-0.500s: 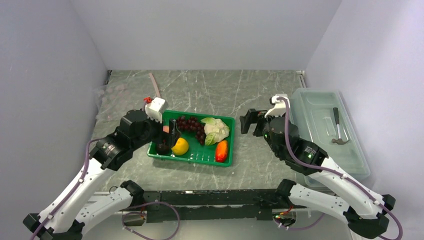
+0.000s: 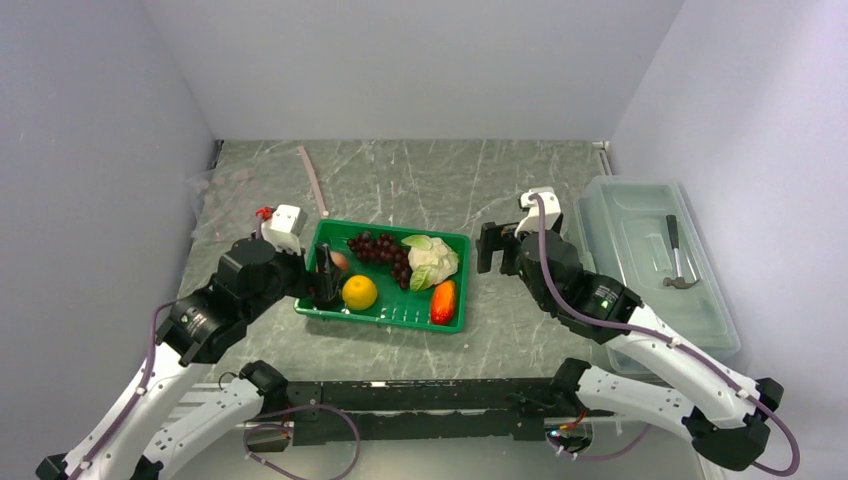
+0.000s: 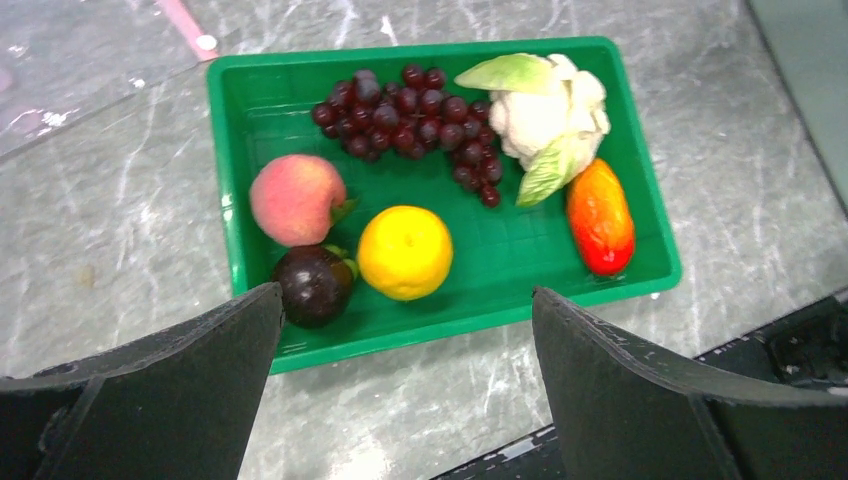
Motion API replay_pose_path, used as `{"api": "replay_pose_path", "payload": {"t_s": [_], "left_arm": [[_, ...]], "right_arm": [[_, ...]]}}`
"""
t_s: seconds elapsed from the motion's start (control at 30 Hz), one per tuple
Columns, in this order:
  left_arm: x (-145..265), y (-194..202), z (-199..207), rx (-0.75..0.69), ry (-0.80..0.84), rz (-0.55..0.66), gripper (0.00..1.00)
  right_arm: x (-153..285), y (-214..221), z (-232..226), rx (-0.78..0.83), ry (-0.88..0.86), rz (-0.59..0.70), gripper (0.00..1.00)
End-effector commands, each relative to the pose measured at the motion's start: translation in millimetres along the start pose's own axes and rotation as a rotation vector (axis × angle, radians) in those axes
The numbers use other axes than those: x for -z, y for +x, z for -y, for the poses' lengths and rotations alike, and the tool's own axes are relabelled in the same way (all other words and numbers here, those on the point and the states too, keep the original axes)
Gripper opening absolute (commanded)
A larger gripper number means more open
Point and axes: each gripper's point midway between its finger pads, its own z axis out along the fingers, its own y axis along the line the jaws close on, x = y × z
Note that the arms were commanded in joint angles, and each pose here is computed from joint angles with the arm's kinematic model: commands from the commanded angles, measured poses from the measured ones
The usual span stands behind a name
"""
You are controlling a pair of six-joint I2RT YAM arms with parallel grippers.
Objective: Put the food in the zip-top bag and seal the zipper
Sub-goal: Move the bin to the center of the board.
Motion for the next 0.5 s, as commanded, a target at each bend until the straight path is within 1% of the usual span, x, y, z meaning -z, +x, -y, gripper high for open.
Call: {"api": "replay_pose_path", "payload": {"t_s": [0.0, 0.07, 0.17, 0.27, 0.47], "left_arm": [[6, 5, -25, 0.033, -0.141, -0.007, 1.00], [7, 5, -28, 0.041, -0.161, -0.009, 1.00], [8, 4, -23, 0.037, -0.129, 0.001, 1.00], [10, 3, -23, 0.039, -0.129, 0.012, 1.00], [12, 4, -23, 0.037, -0.122, 0.014, 1.00]], "right_arm": [[4, -15, -12, 0.031, -0.072, 0.028, 1.00], [2, -15, -18, 0.039, -0.093, 0.021, 1.00], [-2, -16, -29, 0.065, -0.132, 0.003, 1.00], [-8, -13, -41, 0.112, -0.176, -0.022, 1.00], [-18, -8, -76, 0.170, -0.308, -0.080, 1.00]]}}
